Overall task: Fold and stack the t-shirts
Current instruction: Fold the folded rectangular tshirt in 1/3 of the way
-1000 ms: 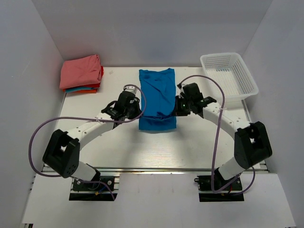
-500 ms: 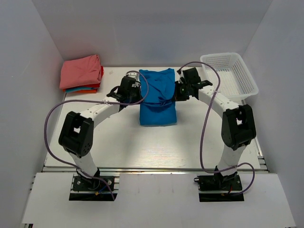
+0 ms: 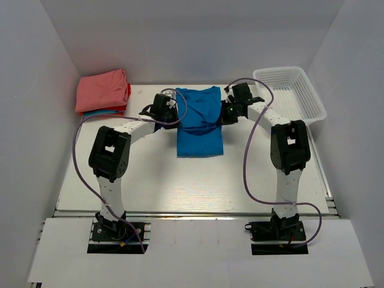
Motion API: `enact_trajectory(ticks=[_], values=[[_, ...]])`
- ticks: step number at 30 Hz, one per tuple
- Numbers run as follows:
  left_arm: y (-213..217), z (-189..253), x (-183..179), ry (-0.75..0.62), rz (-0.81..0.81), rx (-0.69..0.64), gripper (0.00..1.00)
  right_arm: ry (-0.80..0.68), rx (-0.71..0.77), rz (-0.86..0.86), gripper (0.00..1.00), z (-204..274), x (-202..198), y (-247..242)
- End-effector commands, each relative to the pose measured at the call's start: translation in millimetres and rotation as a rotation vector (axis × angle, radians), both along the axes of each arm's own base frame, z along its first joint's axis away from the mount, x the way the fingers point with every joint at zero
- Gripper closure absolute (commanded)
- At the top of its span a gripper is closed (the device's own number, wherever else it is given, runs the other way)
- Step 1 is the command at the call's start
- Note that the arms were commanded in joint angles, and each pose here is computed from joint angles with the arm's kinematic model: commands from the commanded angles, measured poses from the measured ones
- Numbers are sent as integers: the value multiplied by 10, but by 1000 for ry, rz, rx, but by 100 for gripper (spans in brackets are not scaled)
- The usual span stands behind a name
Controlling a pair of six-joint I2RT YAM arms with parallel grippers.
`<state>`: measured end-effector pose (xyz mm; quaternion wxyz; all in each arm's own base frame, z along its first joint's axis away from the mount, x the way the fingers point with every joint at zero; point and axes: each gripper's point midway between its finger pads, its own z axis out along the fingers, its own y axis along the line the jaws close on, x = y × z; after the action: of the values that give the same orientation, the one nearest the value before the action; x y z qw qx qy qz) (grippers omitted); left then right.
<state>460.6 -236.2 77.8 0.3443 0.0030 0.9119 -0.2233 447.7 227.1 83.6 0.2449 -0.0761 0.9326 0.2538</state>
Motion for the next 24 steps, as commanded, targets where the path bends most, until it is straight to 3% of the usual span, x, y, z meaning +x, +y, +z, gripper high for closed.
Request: enact_trajectory(ticks=[1,3,4,5,6,7,8,11,15,19,21,24], values=[[-32,149,192,-41,11,-46,100,-95,107,6,98,209,322,102],[79,197,384,-50,63,-41,100,-131,170,-1,92,296,504,177],[86,44,368,6,64,-18,93,-126,212,17,78,340,528,182],[116,219,535,-27,78,-31,81,-173,245,27,67,552,654,232],[150,253,594,-31,88,-32,61,-166,262,30,51,612,665,246],[130,383,656,-55,87,-42,11,-137,261,18,10,463,727,197],[146,381,666,-57,96,-35,2,-149,273,18,10,538,773,203],[240,561,778,-107,114,-39,0,-147,286,-4,10,583,834,133],[303,651,646,-109,83,2,0,-158,279,48,10,673,627,138],[265,511,236,-73,-3,-5,0,-153,271,83,10,636,264,86],[207,640,69,-103,-56,-26,0,-144,278,105,10,609,94,116],[176,434,-338,-37,-118,-54,0,-128,280,131,10,571,-162,131]])
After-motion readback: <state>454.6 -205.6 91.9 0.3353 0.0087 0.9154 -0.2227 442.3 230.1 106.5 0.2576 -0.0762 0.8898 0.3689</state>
